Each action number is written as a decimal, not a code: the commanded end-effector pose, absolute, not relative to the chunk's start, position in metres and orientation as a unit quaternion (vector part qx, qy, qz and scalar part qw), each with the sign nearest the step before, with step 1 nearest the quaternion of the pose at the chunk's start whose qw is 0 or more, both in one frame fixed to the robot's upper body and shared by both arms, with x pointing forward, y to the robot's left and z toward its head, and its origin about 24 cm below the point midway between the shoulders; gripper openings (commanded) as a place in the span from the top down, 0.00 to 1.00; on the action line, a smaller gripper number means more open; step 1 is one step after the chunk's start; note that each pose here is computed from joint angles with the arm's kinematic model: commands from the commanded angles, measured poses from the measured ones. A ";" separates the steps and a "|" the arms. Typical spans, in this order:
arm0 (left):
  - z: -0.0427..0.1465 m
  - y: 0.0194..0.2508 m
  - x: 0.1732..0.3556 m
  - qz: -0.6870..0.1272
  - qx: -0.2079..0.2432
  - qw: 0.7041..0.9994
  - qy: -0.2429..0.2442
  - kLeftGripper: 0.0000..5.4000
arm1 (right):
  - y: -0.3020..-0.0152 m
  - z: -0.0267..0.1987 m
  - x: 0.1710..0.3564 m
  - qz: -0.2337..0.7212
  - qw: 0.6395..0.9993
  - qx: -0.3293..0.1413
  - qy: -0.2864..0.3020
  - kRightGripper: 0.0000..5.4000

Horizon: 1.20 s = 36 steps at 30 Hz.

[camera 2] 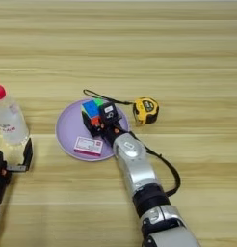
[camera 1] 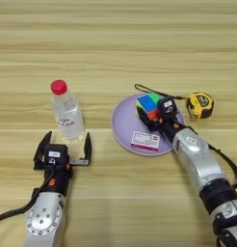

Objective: Move the objects on the table

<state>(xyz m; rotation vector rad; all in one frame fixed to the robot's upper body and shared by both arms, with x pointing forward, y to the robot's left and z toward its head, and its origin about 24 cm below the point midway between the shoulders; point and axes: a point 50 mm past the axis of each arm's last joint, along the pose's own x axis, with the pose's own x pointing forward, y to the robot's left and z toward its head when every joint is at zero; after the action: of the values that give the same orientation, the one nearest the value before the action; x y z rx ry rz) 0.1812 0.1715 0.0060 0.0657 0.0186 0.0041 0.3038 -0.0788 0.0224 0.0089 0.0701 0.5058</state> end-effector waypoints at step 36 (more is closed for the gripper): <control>0.006 0.167 0.182 -0.002 0.035 0.999 0.012 0.00 | -0.194 0.058 0.274 0.099 0.994 -0.032 -0.019 0.38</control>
<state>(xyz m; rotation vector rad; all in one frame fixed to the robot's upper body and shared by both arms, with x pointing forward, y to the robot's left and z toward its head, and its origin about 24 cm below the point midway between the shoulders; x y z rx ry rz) 0.1807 0.1686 0.0055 0.0590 0.0203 0.0006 0.2767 -0.1850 0.0551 -0.0667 -0.0352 0.2235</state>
